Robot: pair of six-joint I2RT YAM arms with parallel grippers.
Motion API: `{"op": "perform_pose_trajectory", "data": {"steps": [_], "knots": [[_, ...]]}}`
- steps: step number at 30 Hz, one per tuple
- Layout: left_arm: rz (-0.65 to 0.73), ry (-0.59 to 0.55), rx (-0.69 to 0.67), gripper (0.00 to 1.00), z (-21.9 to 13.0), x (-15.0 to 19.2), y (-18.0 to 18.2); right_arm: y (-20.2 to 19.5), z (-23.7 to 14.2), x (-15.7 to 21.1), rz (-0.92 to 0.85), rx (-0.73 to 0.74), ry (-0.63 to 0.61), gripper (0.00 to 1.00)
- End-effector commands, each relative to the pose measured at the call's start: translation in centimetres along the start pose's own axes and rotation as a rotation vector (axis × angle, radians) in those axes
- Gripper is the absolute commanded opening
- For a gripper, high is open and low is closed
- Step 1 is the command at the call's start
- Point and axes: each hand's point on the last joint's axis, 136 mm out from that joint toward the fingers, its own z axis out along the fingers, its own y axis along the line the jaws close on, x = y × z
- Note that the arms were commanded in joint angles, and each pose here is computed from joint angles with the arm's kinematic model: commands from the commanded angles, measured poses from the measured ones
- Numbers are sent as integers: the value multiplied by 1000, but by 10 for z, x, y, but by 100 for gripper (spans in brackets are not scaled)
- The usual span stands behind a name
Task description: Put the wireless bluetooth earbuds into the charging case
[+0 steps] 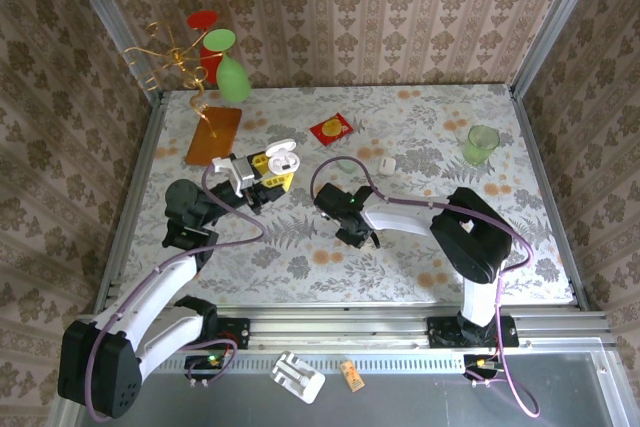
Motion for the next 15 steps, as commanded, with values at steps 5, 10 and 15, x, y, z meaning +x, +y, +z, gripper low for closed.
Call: {"op": "perform_pose_trajectory", "data": {"steps": [5, 10, 15], "knots": [[27, -4, 4, 26, 3, 6, -2, -21, -28, 0, 253, -103, -65, 16], [33, 11, 2, 26, 10, 15, -2, -24, -65, -12, 452, -359, -241, 16], [34, 7, 0, 26, 16, 22, 0, -30, -140, -40, 564, -628, -533, 16]]}}
